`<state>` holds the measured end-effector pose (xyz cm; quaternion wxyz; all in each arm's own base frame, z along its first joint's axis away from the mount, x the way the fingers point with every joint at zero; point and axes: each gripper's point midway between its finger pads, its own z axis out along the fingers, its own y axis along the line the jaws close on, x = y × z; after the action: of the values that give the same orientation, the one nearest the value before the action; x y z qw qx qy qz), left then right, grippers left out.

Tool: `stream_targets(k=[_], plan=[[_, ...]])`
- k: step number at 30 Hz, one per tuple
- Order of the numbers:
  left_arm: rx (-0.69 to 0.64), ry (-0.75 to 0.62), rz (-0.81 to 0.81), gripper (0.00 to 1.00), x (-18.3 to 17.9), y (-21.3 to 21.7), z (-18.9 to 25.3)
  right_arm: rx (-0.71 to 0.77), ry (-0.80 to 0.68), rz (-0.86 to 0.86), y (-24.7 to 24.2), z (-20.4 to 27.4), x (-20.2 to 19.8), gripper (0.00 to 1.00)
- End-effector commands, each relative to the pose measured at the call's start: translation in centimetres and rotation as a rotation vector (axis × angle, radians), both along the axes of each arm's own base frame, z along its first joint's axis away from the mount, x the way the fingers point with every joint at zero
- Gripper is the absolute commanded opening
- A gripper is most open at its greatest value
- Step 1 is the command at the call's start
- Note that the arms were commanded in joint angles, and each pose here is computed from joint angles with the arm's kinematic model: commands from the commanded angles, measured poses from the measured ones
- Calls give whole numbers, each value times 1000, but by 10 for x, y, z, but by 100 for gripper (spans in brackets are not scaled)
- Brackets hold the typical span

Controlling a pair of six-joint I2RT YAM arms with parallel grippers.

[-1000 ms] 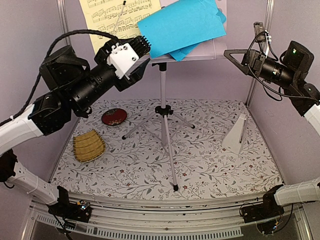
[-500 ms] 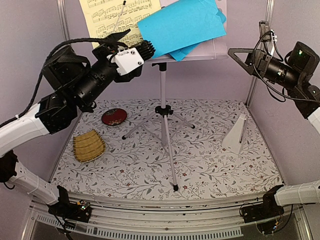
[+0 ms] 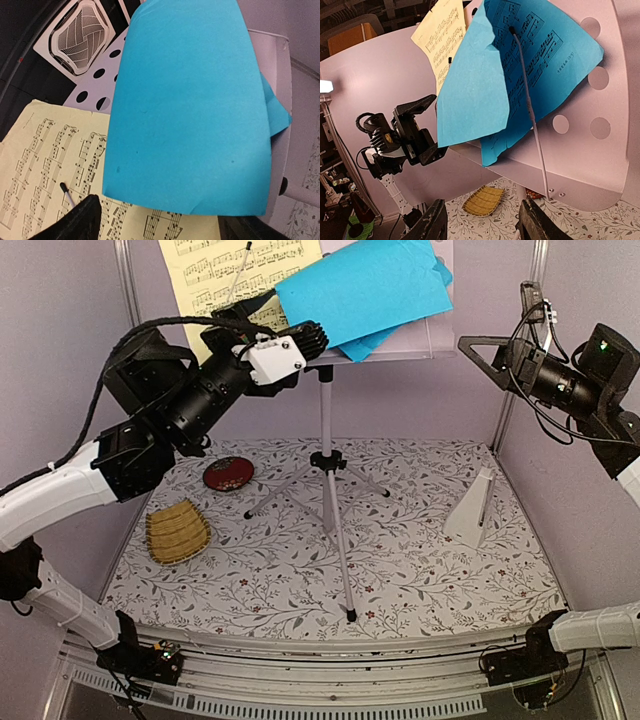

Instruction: Pack up the instrument practice props

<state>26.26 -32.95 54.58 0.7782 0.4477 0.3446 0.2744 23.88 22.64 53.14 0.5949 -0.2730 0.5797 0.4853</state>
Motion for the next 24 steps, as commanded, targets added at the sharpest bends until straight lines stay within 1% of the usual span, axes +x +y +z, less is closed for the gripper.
stream_targets(k=[1, 10, 14, 17, 21, 24], plan=[[-56, -16, -81, 83, -6, -6, 20, 2, 3, 25, 3, -2, -3, 49], [-150, 36, -263, 84, -27, -12, 47, -11, 37, 7, 7, -11, 8, 48], [-182, 88, -334, 84, -30, -20, 58, -10, 30, 4, 14, -8, 8, 42], [-217, 125, -370, 81, -31, -24, 72, -12, 7, 7, 21, 0, 3, 41], [-235, 153, -404, 75, -31, -32, 79, -2, -26, -12, 24, 13, 4, 41], [-255, 177, -409, 69, -26, -36, 82, 5, -61, -29, 24, 26, 7, 40]])
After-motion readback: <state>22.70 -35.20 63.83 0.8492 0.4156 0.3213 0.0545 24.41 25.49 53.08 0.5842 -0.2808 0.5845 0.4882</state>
